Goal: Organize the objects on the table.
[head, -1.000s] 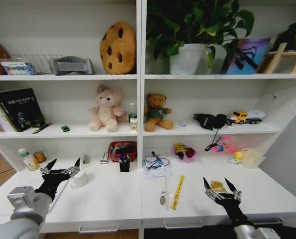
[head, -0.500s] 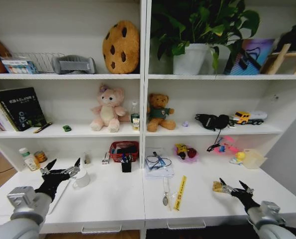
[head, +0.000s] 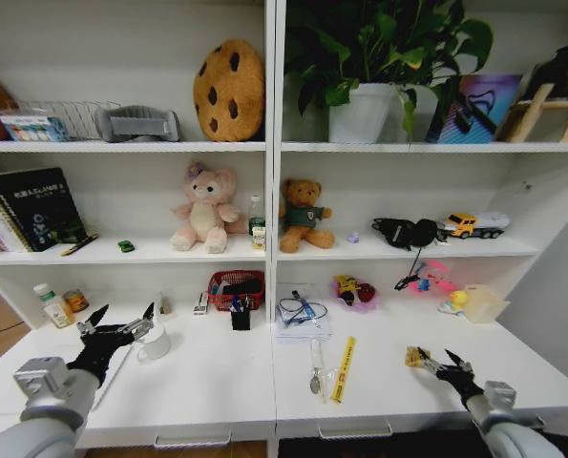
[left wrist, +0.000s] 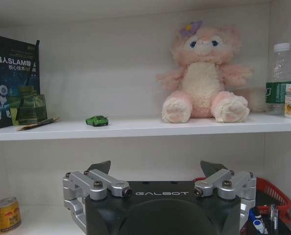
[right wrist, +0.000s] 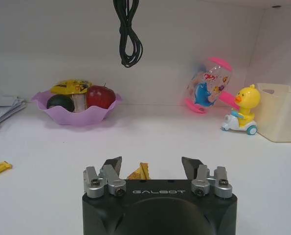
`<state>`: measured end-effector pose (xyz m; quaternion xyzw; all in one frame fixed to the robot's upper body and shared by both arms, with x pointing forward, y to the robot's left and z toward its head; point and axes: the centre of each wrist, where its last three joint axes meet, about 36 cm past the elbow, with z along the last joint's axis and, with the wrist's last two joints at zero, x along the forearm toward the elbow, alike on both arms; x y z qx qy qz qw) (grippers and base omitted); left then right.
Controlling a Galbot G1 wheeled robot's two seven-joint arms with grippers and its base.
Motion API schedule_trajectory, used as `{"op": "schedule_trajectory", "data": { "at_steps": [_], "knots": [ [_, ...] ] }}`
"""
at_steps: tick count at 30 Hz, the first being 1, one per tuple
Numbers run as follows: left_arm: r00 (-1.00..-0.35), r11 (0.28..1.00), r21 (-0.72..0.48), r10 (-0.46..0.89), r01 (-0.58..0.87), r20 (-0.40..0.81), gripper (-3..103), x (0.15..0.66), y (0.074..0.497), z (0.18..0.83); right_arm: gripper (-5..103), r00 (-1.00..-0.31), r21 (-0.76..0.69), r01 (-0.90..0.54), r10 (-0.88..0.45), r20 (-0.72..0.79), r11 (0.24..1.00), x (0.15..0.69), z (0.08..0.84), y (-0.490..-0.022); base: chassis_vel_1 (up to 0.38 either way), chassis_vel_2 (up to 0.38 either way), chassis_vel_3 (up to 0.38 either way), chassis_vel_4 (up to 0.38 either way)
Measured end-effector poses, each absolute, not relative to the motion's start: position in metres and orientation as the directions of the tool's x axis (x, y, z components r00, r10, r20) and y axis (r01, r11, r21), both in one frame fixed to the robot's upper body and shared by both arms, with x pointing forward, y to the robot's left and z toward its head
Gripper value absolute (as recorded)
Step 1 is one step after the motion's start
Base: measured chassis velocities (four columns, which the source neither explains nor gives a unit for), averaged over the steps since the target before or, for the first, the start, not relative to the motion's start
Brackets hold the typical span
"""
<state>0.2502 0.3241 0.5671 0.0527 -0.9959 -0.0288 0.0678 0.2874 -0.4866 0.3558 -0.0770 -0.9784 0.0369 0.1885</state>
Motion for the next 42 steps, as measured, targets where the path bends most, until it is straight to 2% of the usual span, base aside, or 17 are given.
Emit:
{"op": "schedule_trajectory", "data": {
  "at_steps": [2, 3, 4, 6, 8, 9, 10, 15, 16, 17, 18, 29, 32, 34, 37, 39, 42],
  "knots": [
    [-0.985, 0.993, 0.064, -0.109, -0.101, 0.132, 100, 0.25, 0.324, 0.567, 63, -0.919, -0.108, 0.139, 0.169, 0.357, 0.984, 0.287, 0.355, -0.487, 0.0, 0.0, 0.0, 0.0],
    [-0.985, 0.993, 0.064, -0.109, -0.101, 0.132, 100, 0.25, 0.324, 0.567, 63, -0.919, -0.108, 0.139, 0.169, 0.357, 0.984, 0.287, 0.355, -0.487, 0.0, 0.0, 0.0, 0.0],
    [-0.985, 0.993, 0.064, -0.109, -0.101, 0.132, 100, 0.25, 0.324, 0.567, 52, -0.916, -0.11, 0.141, 0.172, 0.362, 0.984, 0.285, 0.352, -0.488, 0.0, 0.0, 0.0, 0.0],
    [-0.985, 0.993, 0.064, -0.109, -0.101, 0.132, 100, 0.25, 0.324, 0.567, 52, -0.914, -0.111, 0.14, 0.172, 0.367, 0.984, 0.285, 0.35, -0.489, 0.0, 0.0, 0.0, 0.0],
    [-0.985, 0.993, 0.064, -0.109, -0.101, 0.132, 100, 0.25, 0.324, 0.567, 47, -0.913, -0.111, 0.139, 0.171, 0.371, 0.984, 0.284, 0.349, -0.489, 0.0, 0.0, 0.0, 0.0],
    [-0.985, 0.993, 0.064, -0.109, -0.101, 0.132, 100, 0.25, 0.324, 0.567, 41, -0.912, -0.111, 0.137, 0.169, 0.374, 0.984, 0.284, 0.348, -0.488, 0.0, 0.0, 0.0, 0.0],
    [-0.985, 0.993, 0.064, -0.109, -0.101, 0.132, 100, 0.25, 0.324, 0.567, 30, -0.911, -0.108, 0.135, 0.167, 0.378, 0.985, 0.284, 0.347, -0.486, 0.0, 0.0, 0.0, 0.0],
    [-0.985, 0.993, 0.064, -0.109, -0.101, 0.132, 100, 0.25, 0.324, 0.567, 20, -0.909, -0.107, 0.135, 0.166, 0.381, 0.985, 0.283, 0.344, -0.484, 0.0, 0.0, 0.0, 0.0],
    [-0.985, 0.993, 0.064, -0.109, -0.101, 0.132, 100, 0.25, 0.324, 0.567, 9, -0.909, -0.108, 0.134, 0.166, 0.382, 0.985, 0.282, 0.344, -0.483, 0.0, 0.0, 0.0, 0.0],
    [-0.985, 0.993, 0.064, -0.109, -0.101, 0.132, 100, 0.25, 0.324, 0.567, 9, -0.909, -0.108, 0.134, 0.166, 0.382, 0.985, 0.282, 0.344, -0.483, 0.0, 0.0, 0.0, 0.0],
    [-0.985, 0.993, 0.064, -0.109, -0.101, 0.132, 100, 0.25, 0.324, 0.567, 4, -0.91, -0.107, 0.133, 0.165, 0.381, 0.985, 0.282, 0.344, -0.483, 0.0, 0.0, 0.0, 0.0],
    [-0.985, 0.993, 0.064, -0.109, -0.101, 0.132, 100, 0.25, 0.324, 0.567, 0, -0.944, -0.092, 0.103, 0.126, 0.305, 0.99, 0.3, 0.375, -0.474, 0.0, 0.0, 0.0, 0.0],
    [-0.985, 0.993, 0.065, -0.109, -0.101, 0.132, 100, 0.25, 0.324, 0.567, 0, -0.963, -0.06, 0.074, 0.087, 0.255, 0.995, 0.322, 0.4, -0.466, 0.0, 0.0, 0.0, 0.0],
    [-0.985, 0.993, 0.064, -0.109, -0.101, 0.132, 100, 0.25, 0.324, 0.567, 0, -0.978, -0.023, 0.027, 0.031, 0.208, 0.999, 0.361, 0.42, -0.457, 0.0, 0.0, 0.0, 0.0],
    [-0.985, 0.993, 0.064, -0.109, -0.101, 0.132, 100, 0.25, 0.324, 0.567, 0, -0.98, -0.017, 0.006, 0.009, 0.197, 1.0, 0.382, 0.423, -0.456, 0.0, 0.0, 0.0, 0.0],
    [-0.985, 0.993, 0.064, -0.109, -0.101, 0.132, 100, 0.25, 0.324, 0.567, 0, -0.983, 0.014, -0.041, -0.043, 0.176, 0.999, 0.429, 0.429, -0.452, 0.0, 0.0, 0.0, 0.0],
    [-0.985, 0.993, 0.064, -0.109, -0.101, 0.132, 100, 0.25, 0.324, 0.567, 0, -0.982, 0.019, -0.065, -0.067, 0.178, 0.998, 0.461, 0.426, -0.451, 0.0, 0.0, 0.0, 0.0]
  ]
}}
